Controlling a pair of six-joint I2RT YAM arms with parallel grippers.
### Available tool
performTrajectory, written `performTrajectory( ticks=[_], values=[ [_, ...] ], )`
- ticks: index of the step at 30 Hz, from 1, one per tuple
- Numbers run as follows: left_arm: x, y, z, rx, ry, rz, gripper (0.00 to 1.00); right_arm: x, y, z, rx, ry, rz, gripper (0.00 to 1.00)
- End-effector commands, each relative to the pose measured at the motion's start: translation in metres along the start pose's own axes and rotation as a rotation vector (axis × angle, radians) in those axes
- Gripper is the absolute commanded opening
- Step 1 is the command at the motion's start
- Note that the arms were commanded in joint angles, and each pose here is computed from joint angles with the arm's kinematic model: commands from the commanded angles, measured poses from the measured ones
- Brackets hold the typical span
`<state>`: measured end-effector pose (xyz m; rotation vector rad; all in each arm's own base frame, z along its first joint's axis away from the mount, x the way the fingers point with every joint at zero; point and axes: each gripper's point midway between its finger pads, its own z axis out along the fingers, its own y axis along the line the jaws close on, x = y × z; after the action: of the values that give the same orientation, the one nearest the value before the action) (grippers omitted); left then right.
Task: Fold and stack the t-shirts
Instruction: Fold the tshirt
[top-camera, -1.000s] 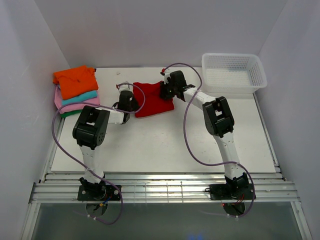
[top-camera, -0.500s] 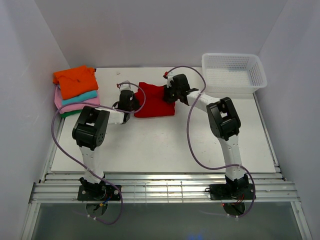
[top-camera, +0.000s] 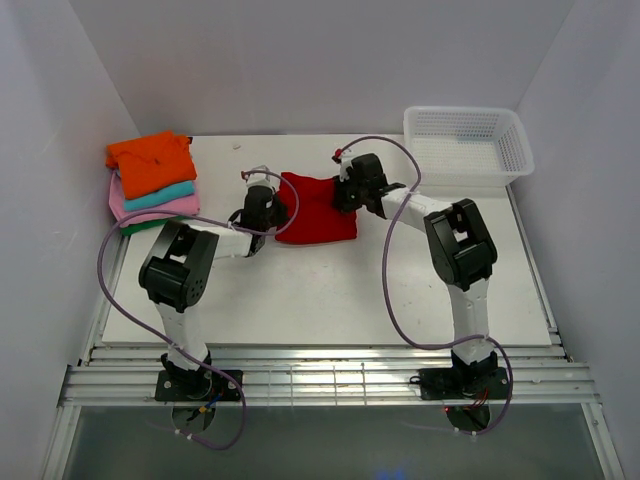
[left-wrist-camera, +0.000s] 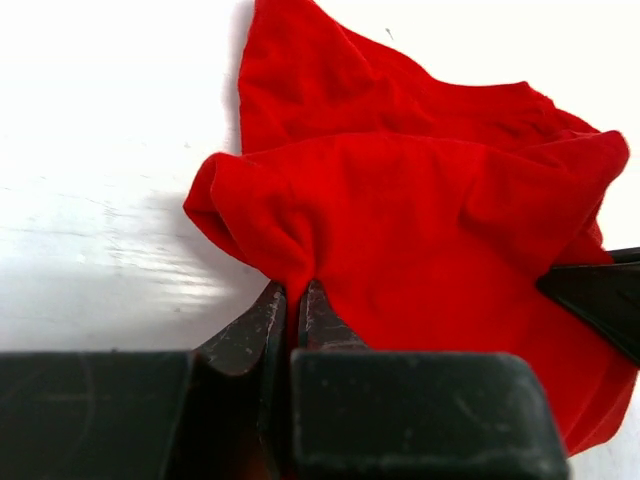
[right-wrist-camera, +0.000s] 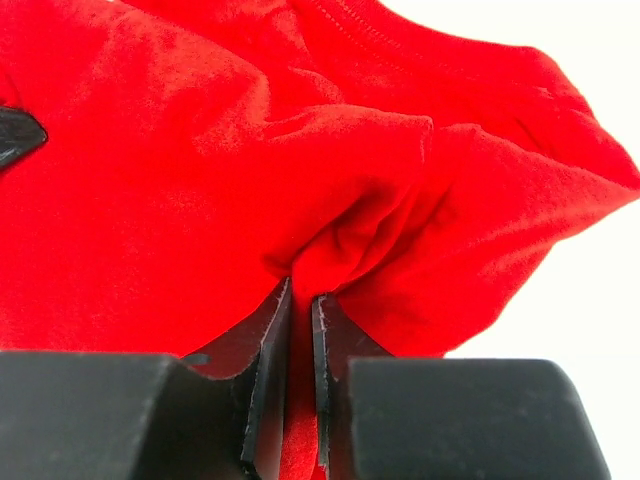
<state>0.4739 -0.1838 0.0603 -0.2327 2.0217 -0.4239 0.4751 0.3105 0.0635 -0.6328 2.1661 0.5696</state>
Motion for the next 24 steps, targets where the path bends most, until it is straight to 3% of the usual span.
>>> performTrajectory(
  ticks=[1, 15, 16, 17, 19, 21, 22, 23, 24],
  values=[
    [-0.021, -0.023, -0.008, 0.056, -0.058, -0.001, 0.04, -0.023, 0.008, -0.016, 0.006, -0.076, -0.014, 0.15],
    [0.002, -0.052, -0.019, 0.102, -0.031, 0.053, 0.04, 0.015, 0.008, -0.039, 0.052, -0.029, 0.006, 0.16],
    [0.004, -0.054, -0.018, 0.107, -0.025, 0.058, 0.04, 0.014, 0.007, -0.042, 0.067, -0.036, 0.009, 0.21],
    [0.007, -0.056, -0.017, 0.117, -0.019, 0.065, 0.04, 0.016, 0.009, -0.044, 0.068, -0.039, 0.008, 0.32],
    [0.012, -0.057, -0.013, 0.123, -0.006, 0.081, 0.07, 0.020, 0.006, -0.049, 0.090, -0.046, 0.016, 0.46],
    [0.014, -0.059, -0.010, 0.133, 0.001, 0.088, 0.11, 0.021, 0.004, -0.052, 0.102, -0.048, 0.018, 0.51],
    [0.015, -0.058, -0.009, 0.133, 0.004, 0.098, 0.16, 0.020, 0.002, -0.054, 0.116, -0.049, 0.017, 0.51],
    [0.017, -0.059, -0.007, 0.134, 0.008, 0.100, 0.31, 0.022, 0.002, -0.056, 0.121, -0.042, 0.014, 0.59],
    [0.018, -0.059, -0.006, 0.137, 0.013, 0.105, 0.41, 0.022, 0.001, -0.058, 0.127, -0.045, 0.012, 0.60]
  ],
)
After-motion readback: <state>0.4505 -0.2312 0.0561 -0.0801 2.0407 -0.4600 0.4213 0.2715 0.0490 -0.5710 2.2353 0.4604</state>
